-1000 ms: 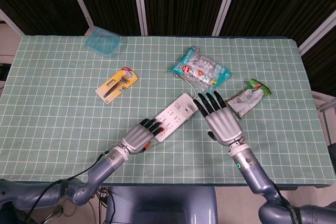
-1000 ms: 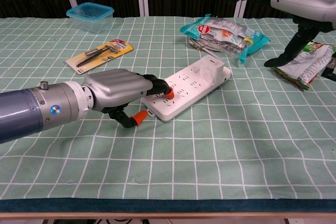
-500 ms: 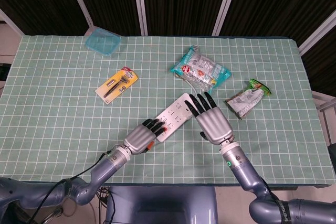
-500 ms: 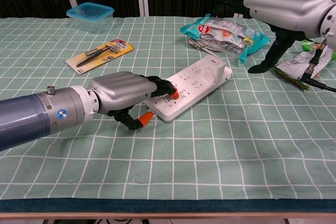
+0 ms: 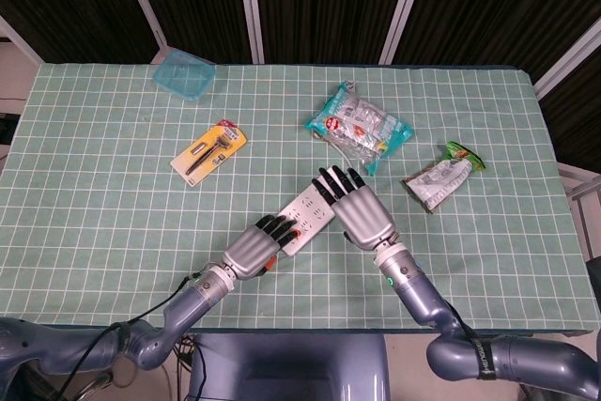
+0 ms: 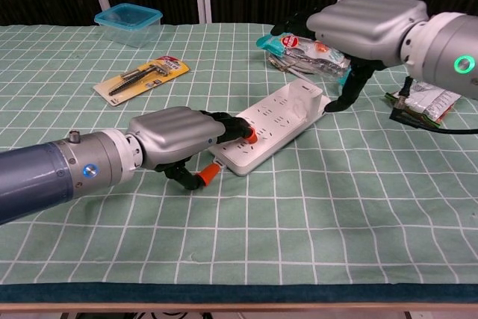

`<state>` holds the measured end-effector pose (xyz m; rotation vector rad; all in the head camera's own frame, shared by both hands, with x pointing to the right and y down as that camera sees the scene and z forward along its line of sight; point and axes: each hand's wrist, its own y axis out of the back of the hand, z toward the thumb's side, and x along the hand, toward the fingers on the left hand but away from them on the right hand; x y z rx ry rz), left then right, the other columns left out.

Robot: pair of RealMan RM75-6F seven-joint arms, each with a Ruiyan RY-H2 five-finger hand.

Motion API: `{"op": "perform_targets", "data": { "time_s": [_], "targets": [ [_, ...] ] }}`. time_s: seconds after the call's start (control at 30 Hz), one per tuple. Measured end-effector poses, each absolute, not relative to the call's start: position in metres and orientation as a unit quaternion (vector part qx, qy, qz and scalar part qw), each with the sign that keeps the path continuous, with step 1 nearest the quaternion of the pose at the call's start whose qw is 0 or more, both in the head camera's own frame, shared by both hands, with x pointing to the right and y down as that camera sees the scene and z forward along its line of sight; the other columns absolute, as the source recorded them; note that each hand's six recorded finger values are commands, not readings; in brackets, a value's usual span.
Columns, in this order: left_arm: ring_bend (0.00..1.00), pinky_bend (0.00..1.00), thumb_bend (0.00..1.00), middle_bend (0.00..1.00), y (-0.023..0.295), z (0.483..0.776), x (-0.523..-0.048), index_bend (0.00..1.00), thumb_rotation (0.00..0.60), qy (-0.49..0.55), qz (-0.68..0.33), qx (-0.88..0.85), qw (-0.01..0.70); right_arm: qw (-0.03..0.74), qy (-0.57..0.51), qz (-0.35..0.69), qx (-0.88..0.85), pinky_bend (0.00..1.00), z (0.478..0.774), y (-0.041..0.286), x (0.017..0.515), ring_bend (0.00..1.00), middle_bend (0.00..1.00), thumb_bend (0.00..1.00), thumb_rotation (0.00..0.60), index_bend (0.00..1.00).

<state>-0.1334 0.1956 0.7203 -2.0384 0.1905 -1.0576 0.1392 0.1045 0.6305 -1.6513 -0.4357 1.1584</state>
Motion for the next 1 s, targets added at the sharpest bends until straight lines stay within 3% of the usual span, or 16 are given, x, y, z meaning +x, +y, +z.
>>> {"op": "perform_targets", "data": {
  "time_s": [0.6, 1.0],
  "targets": [
    [0.03, 0.15, 0.58, 0.09, 0.193, 0.723, -0.141, 0.16, 0.6, 0.073, -0.422, -0.807, 0.407, 0.51, -0.151, 0.533, -0.658, 0.26, 0.684, 0.081, 0.142, 0.22, 0.23, 0.27, 0.6, 0.26],
    [0.03, 0.15, 0.58, 0.09, 0.193, 0.726, -0.142, 0.16, 0.6, 0.073, -0.423, -0.807, 0.406, 0.501, -0.141, 0.539, -0.662, 0.26, 0.698, 0.084, 0.143, 0.24, 0.25, 0.28, 0.6, 0.28]
  ]
}}
